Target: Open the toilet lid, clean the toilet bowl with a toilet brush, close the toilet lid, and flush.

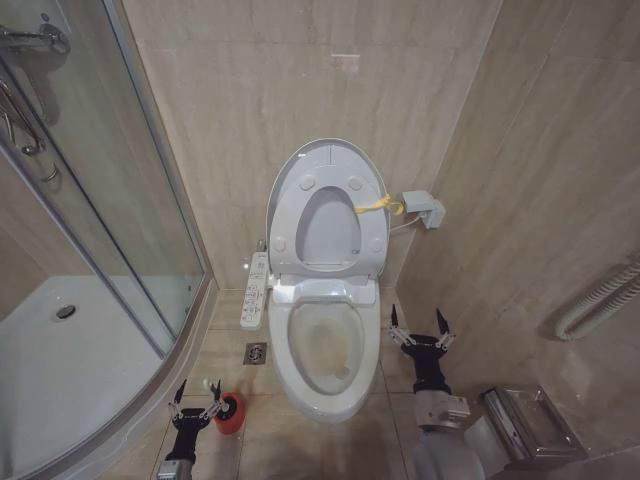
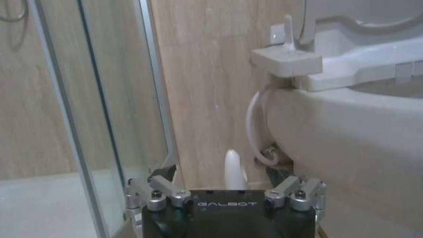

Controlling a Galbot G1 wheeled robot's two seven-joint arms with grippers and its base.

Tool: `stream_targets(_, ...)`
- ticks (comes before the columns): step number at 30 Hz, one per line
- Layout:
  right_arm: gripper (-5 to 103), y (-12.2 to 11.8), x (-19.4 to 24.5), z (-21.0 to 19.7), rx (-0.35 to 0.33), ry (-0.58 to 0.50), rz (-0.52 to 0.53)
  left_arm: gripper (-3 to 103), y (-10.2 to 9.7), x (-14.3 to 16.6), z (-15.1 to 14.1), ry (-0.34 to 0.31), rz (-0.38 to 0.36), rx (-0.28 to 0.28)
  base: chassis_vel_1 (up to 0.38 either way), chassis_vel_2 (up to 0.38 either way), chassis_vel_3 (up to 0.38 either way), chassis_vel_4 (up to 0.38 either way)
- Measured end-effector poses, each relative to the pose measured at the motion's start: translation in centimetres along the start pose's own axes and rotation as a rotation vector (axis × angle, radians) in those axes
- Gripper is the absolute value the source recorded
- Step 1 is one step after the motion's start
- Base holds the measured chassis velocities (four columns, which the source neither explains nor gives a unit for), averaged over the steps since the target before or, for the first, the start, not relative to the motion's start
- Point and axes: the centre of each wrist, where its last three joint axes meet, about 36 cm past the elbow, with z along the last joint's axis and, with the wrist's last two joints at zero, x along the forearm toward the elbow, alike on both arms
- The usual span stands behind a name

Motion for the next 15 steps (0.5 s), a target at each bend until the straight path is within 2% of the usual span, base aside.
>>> stream_targets(6, 100, 0.0, 0.0, 0.0, 0.0, 0.0, 0.0, 92, 0.1, -0.8, 1.3, 0.014, 0.027, 0.005, 0.0, 0.0, 0.0, 0.0)
stream_targets(15, 100, 0.0, 0.0, 0.0, 0.0, 0.0, 0.0, 90, -0.5, -1.9, 1.6, 0.01, 0.048, 0.027, 0.0, 0.0, 0.0, 0.0)
